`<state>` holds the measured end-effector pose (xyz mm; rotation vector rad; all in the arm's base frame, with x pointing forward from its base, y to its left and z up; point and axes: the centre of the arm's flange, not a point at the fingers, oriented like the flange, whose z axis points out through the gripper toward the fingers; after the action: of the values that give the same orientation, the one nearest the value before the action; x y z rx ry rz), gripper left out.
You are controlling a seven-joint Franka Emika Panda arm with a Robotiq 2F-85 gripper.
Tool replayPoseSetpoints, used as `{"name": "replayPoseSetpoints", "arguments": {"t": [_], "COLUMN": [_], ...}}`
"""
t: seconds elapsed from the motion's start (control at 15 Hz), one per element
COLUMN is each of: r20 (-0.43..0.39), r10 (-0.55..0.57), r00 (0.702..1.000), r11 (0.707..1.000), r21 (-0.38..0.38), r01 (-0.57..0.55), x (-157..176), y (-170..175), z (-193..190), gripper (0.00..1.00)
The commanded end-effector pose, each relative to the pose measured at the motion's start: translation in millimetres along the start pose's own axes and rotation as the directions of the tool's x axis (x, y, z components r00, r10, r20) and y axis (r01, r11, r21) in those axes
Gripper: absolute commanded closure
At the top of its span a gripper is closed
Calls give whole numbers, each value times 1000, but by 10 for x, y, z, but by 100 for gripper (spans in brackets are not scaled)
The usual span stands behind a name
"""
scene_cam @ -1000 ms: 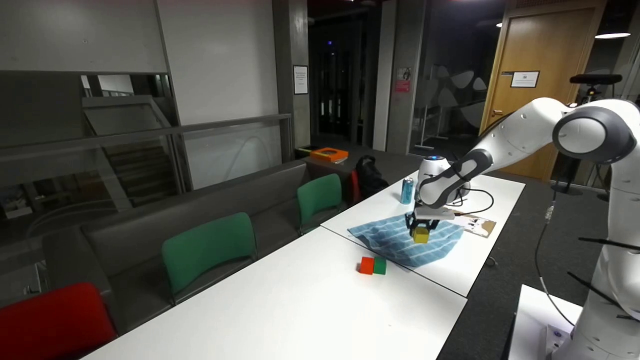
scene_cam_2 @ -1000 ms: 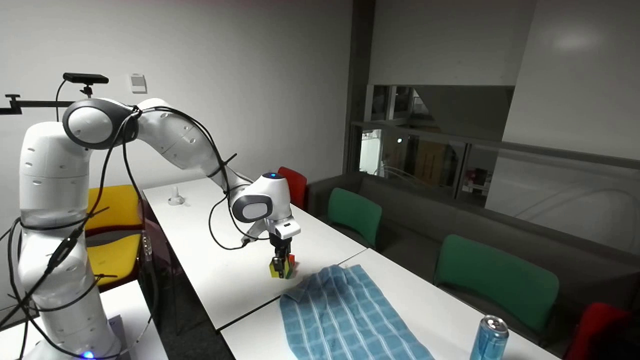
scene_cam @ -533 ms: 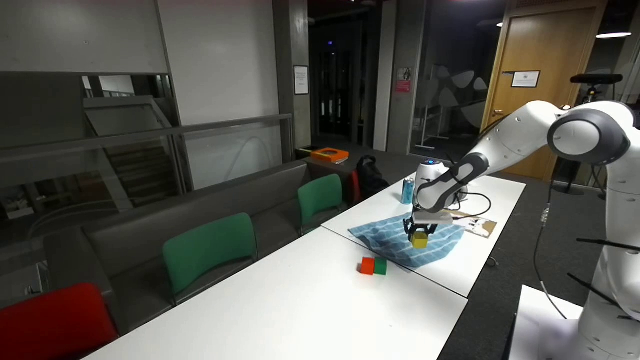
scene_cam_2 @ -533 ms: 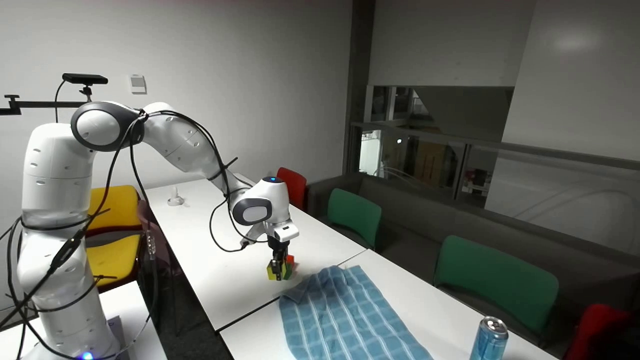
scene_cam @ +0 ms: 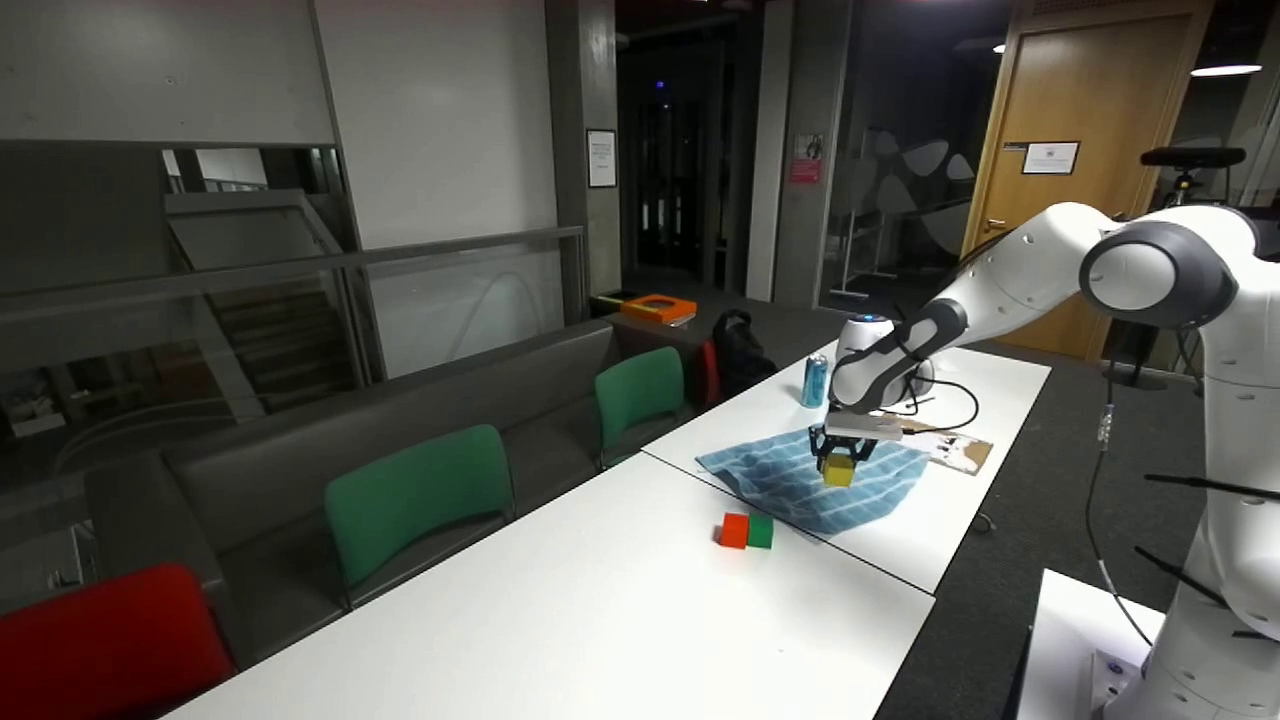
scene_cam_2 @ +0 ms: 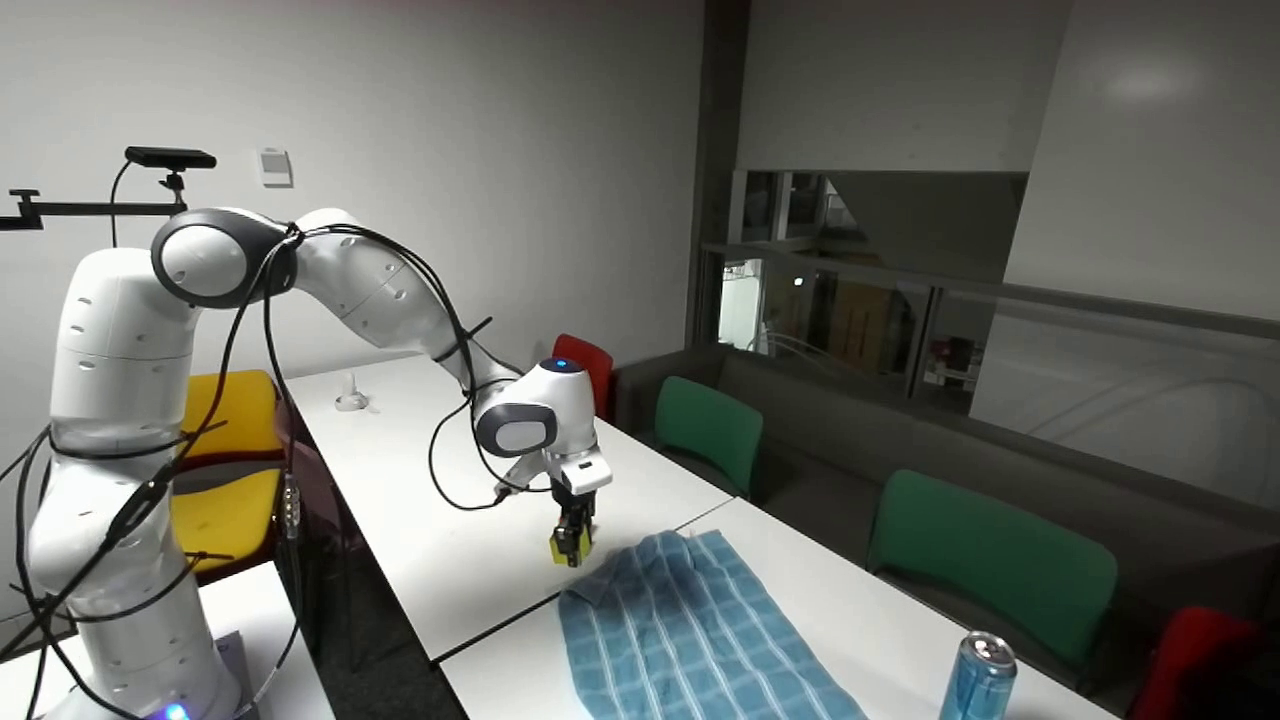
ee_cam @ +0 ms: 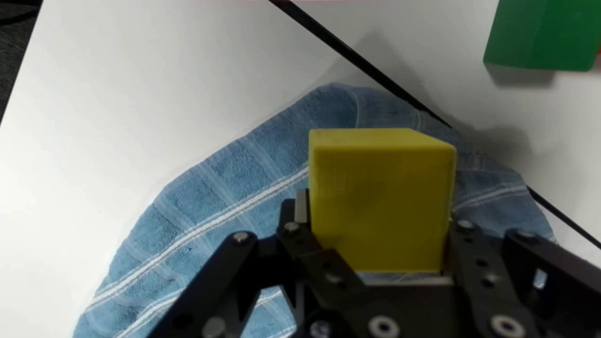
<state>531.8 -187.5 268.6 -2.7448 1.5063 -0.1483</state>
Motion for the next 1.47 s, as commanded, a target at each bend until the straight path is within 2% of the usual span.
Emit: {"name": "replayPoseSetpoints", "arguments": {"t": [0.0, 0.33, 0.73, 1.4], "r20": [-9, -28, -45, -35], "r10": [41, 103, 143, 274], "r00": [999, 994, 989, 961], "r11": [998, 992, 988, 962], "r21": [46, 80, 59, 17], "r01": [-41, -100, -140, -274], "x": [385, 791, 1178, 1686], "y": [-4, -37, -76, 370], "z": [-47, -72, 262, 793], "gripper": [69, 69, 69, 69]}}
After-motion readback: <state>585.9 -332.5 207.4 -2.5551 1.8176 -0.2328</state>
